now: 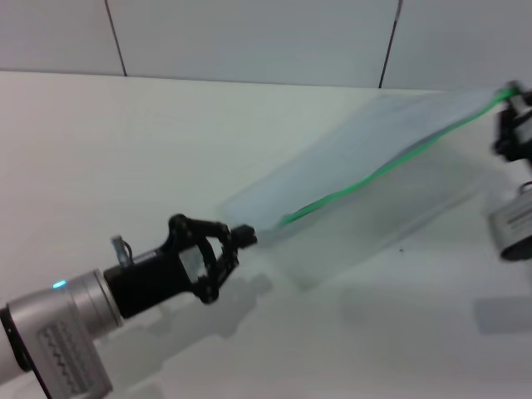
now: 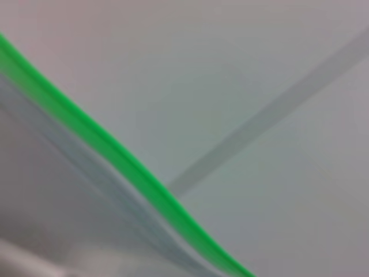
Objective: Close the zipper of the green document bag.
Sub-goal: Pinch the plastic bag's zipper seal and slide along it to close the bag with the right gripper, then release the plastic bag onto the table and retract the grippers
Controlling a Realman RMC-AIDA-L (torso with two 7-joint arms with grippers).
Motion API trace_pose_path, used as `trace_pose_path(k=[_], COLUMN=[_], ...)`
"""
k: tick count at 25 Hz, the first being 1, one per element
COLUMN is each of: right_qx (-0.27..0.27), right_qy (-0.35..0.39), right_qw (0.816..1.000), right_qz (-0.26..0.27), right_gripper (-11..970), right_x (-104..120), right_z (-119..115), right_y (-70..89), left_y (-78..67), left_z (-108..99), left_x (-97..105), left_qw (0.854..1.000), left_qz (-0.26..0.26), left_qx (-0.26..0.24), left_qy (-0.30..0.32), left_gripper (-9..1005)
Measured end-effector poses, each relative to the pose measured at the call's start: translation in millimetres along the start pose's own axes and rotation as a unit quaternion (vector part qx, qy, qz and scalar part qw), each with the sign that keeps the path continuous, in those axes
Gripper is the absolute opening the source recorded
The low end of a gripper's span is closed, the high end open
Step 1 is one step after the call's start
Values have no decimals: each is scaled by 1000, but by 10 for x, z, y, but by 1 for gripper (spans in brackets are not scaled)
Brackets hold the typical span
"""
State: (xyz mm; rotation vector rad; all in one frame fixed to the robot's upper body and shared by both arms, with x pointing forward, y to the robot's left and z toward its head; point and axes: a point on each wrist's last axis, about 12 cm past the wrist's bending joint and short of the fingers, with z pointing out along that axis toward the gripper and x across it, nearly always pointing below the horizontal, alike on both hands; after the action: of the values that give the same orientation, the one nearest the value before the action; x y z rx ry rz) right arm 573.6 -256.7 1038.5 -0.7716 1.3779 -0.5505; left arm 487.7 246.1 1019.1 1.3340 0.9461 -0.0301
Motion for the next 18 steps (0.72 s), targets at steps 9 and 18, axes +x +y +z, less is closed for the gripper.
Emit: trace_pose_path(k=[9, 18], right_qx=[105, 185], right_qy=[8, -84], right_qw=[993, 971], right_qz=[57, 129], right_gripper=[164, 387], right_x=[71, -49], right_z=[-276, -731], right_y=[-124, -186], left_y=[200, 353], left_z=[-83, -246], left_x=[59, 72], left_qw=[995, 978], left_qz=[-12, -41], left_qx=[-93, -200], left_qy=[24, 37], left_gripper=[213, 406])
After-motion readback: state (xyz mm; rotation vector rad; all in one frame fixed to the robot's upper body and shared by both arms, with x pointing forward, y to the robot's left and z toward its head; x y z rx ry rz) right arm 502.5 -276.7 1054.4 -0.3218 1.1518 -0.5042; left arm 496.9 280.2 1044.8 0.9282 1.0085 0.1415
